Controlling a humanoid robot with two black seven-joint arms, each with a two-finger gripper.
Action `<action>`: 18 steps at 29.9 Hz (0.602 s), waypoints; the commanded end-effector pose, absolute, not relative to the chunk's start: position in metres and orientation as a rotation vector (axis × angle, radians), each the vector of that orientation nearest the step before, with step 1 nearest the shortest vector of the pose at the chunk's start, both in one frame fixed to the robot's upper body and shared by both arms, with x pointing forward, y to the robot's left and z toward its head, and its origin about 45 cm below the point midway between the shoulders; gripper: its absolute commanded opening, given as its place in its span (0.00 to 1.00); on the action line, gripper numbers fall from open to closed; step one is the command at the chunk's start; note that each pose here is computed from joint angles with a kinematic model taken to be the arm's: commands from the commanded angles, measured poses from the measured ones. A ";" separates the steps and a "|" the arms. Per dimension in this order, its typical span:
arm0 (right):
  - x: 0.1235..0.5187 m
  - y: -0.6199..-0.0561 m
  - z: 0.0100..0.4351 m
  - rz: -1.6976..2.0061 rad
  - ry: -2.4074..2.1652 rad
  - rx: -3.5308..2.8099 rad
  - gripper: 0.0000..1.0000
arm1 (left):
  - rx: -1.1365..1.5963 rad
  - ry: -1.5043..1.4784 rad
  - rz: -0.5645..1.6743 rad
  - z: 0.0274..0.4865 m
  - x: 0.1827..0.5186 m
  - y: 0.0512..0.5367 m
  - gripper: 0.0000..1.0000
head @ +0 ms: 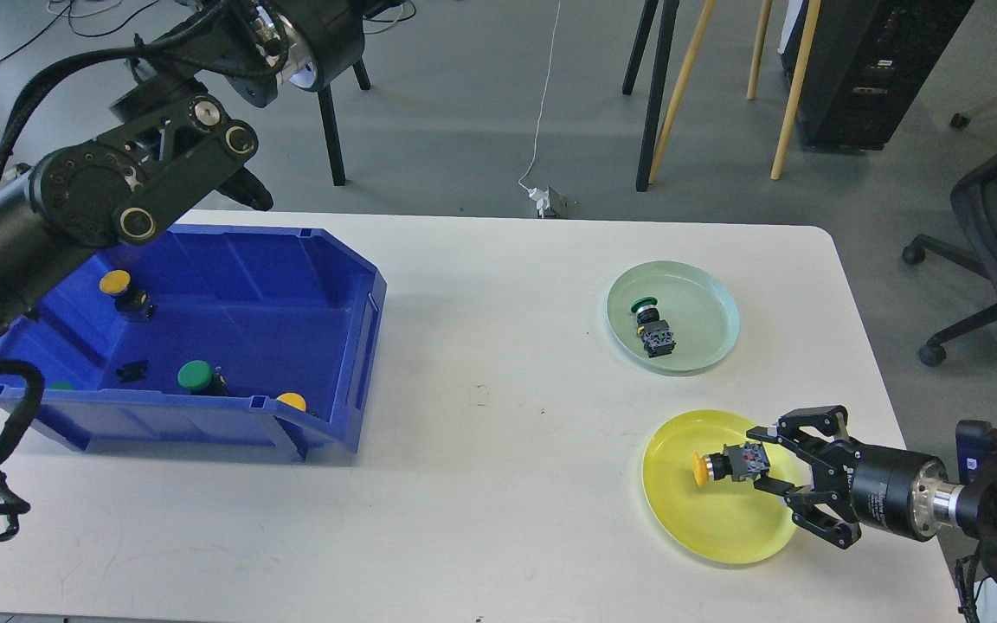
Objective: Pass button and place on color plate
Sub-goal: 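Carry the button with the right gripper down onto the yellow plate, then open the right gripper to release the button and pull back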
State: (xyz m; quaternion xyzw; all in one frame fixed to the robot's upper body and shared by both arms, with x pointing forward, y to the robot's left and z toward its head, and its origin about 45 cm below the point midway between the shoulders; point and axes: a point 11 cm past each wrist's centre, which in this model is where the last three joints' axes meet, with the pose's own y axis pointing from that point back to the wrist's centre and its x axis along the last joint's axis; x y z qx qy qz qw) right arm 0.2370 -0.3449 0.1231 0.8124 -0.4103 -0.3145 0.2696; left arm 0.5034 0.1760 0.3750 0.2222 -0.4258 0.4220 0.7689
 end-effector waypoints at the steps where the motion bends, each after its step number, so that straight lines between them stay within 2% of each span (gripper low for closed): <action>1: 0.236 -0.345 0.123 -0.843 -1.098 2.190 0.80 | 0.483 -0.922 0.916 0.375 0.503 0.176 0.99; 6: 0.250 -0.344 0.136 -0.807 -1.140 2.238 0.89 | 0.485 -0.921 0.916 0.375 0.504 0.177 0.99; 13: 0.326 -0.348 0.211 -0.593 -1.393 2.441 0.95 | 0.503 -0.860 0.961 0.377 0.507 0.181 0.99; 18: 0.387 -0.358 0.252 -0.448 -1.571 2.461 0.95 | 0.478 -0.808 0.999 0.380 0.509 0.185 1.00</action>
